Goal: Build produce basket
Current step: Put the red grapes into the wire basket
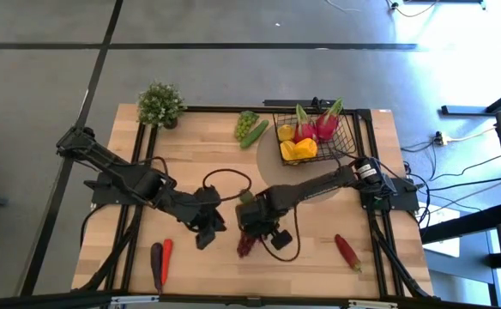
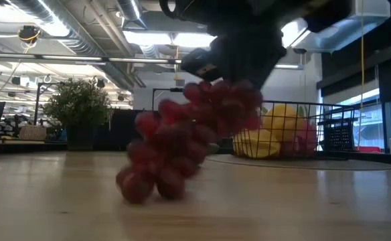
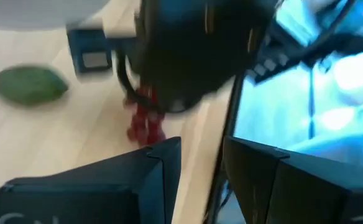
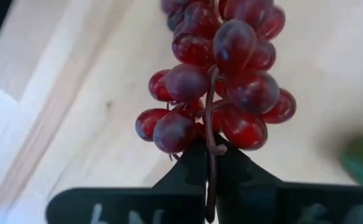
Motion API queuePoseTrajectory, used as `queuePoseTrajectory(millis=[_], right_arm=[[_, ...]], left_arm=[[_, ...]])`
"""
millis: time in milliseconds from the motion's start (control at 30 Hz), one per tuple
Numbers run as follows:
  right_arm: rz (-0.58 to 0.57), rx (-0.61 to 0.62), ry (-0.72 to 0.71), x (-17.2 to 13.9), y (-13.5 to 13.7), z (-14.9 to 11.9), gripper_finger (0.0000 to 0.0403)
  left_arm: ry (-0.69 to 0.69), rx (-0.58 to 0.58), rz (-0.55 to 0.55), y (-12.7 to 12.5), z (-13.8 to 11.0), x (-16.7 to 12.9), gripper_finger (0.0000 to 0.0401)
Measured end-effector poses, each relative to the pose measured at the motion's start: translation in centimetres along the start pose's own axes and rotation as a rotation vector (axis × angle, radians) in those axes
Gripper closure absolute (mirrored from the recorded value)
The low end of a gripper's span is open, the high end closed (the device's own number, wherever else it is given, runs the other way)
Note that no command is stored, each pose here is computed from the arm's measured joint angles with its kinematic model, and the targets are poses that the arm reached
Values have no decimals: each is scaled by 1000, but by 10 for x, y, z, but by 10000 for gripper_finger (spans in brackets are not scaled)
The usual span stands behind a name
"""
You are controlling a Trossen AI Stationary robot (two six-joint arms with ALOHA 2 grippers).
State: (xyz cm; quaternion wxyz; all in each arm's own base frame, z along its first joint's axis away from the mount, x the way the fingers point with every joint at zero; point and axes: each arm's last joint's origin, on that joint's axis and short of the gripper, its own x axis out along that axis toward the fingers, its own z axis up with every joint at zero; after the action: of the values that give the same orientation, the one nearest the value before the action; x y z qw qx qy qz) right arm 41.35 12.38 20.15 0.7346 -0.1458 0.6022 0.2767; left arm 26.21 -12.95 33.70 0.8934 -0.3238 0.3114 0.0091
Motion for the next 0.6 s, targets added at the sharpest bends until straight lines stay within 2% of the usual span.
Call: queuePoseTrajectory(millis=[133, 333, 600], right_arm=[[-22, 105, 41, -22, -15, -4, 403], [-135, 221, 154, -56, -29, -13, 403], [-265, 380, 201, -102, -32, -18, 403]], left_arm=[[25, 23, -26, -2, -4, -24, 292], [-16, 87, -66, -3, -5, -59, 292], [-76, 273, -81, 1, -1, -82, 292]])
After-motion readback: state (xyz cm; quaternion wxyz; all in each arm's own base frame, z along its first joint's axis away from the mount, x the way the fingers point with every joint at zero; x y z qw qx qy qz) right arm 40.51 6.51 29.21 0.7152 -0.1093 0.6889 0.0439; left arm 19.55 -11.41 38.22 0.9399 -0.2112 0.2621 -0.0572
